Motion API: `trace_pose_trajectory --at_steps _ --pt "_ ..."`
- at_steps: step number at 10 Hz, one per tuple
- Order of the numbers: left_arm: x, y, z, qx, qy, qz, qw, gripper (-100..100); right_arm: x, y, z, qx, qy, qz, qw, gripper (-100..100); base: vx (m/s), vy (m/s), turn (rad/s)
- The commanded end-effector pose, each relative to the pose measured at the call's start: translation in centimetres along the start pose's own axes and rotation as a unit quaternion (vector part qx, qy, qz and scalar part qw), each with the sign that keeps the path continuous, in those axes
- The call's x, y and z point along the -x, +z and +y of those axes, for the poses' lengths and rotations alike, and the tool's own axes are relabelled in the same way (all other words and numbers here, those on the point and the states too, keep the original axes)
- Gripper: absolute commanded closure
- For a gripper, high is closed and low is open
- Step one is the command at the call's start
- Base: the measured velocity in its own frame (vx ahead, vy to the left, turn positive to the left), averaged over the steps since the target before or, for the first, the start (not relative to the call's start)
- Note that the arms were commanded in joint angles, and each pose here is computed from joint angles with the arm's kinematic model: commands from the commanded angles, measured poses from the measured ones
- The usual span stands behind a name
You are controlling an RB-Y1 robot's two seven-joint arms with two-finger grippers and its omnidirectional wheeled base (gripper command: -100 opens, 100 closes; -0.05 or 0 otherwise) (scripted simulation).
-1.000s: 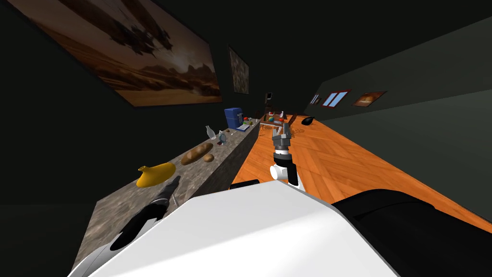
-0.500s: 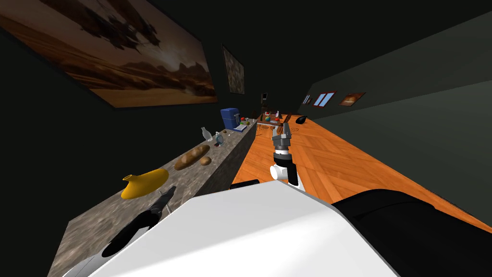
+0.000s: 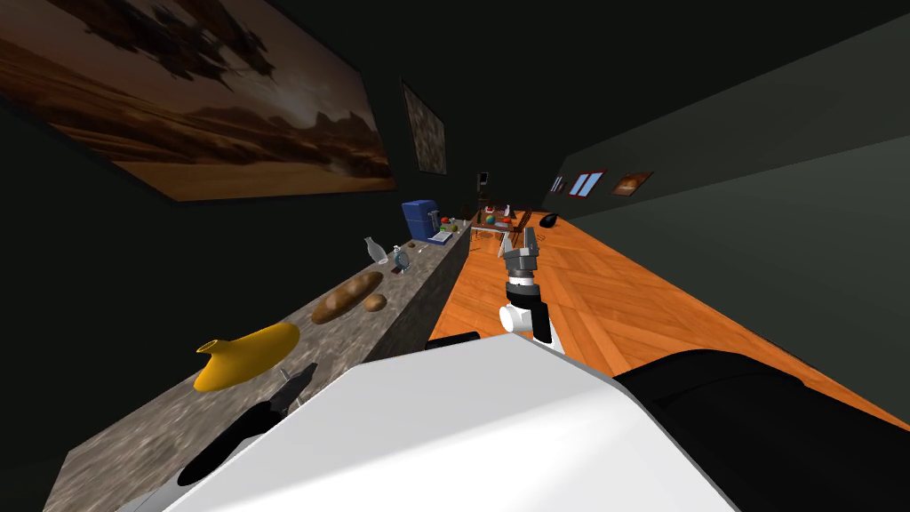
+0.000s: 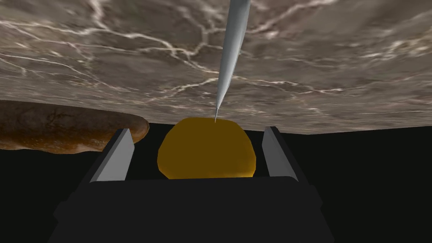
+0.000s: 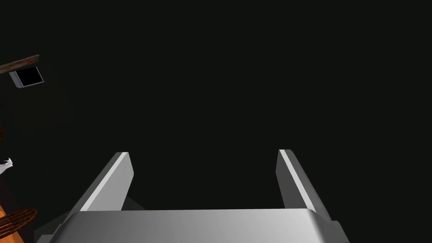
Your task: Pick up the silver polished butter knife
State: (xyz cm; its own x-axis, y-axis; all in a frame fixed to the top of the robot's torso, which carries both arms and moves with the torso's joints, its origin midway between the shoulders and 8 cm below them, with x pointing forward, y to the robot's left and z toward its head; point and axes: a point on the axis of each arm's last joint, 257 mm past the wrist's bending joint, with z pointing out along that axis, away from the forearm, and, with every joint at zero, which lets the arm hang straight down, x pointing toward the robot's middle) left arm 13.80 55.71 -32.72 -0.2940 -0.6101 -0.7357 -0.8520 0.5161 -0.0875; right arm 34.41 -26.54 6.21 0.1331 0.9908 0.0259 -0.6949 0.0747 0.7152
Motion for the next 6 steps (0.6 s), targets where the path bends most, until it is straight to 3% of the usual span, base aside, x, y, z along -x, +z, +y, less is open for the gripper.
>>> trace_pose_trajectory --at_steps 1,2,3,4,5,6 --pt "-0.7 0.1 1.3 0.019 0.011 0.014 0.9997 -100 0.0 0.0 0.0 0.0 0.0 0.0 1.0 0 0.018 0.011 -0.067" --pt "-1.4 0.0 2.4 0.033 0.018 0.026 0.9989 -100 0.0 0.0 0.0 0.0 0.0 0.0 1.0 0 0.021 0.011 -0.072" --pt "-1.0 0.1 1.7 0.024 0.014 0.018 0.9994 -100 0.0 0.0 0.0 0.0 0.0 0.0 1.0 0 0.009 0.007 -0.013" --pt "-1.0 0.1 1.9 0.027 0.015 0.02 0.9993 0 0.0 0.0 0.0 0.0 0.0 0.0 1.0 0 0.0 0.0 0.0" --pt "-1.2 0.8 2.1 0.027 0.013 0.019 0.9994 -100 0.0 0.0 0.0 0.0 0.0 0.0 1.0 0 0.004 0.015 -0.029" --pt "-1.3 1.1 2.1 0.027 0.012 0.019 0.9994 -100 0.0 0.0 0.0 0.0 0.0 0.0 1.0 0 0.005 0.025 -0.025"
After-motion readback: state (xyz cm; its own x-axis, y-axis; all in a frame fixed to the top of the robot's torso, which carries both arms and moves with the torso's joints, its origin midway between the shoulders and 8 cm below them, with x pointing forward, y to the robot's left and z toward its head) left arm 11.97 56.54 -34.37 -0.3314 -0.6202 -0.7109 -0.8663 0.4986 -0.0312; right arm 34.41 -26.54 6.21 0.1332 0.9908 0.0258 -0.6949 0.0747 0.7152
